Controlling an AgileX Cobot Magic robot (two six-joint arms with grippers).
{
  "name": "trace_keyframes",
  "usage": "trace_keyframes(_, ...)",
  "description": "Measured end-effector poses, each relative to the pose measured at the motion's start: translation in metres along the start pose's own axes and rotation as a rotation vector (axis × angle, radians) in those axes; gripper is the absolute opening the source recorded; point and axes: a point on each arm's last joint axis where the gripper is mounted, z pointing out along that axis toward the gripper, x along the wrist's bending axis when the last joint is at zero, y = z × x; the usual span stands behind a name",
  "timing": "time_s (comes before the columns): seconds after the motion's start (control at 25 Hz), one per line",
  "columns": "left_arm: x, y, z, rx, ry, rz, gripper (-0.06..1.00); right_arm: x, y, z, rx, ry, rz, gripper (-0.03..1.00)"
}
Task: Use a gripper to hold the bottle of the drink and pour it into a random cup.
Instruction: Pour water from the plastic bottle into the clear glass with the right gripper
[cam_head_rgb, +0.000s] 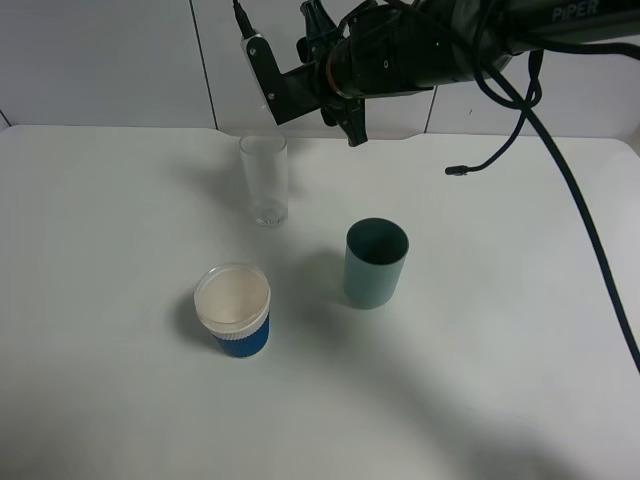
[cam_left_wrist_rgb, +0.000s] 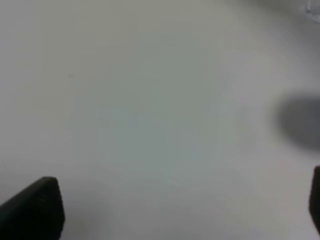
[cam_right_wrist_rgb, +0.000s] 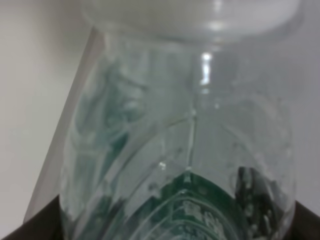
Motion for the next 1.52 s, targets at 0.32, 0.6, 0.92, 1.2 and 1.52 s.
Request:
trace_keyframes(0.32,0.0000,0.0000,0.0000,0.000,0.000,0.000,0.99,0.0006,-0.0016,0.0000,0.018,0.007,-0.039,0.56)
trace_keyframes(0.6,0.0000,0.0000,0.0000,0.000,0.000,0.000,0.99,0.0006,-0.0016,0.0000,0.018,0.007,-0.044,0.56)
trace_keyframes(0.92,0.0000,0.0000,0.0000,0.000,0.000,0.000,0.99,0.0005,-0.0012,-0.0001,0.017,0.006,-0.055,0.56)
trace_keyframes(1.2,0.0000,0.0000,0.0000,0.000,0.000,0.000,0.99,0.0005,-0.0009,-0.0002,0.017,0.007,-0.088,0.56)
trace_keyframes(1.52,0.0000,0.0000,0.0000,0.000,0.000,0.000,0.99,0.0005,-0.0009,-0.0002,0.017,0.007,-0.095,0.56)
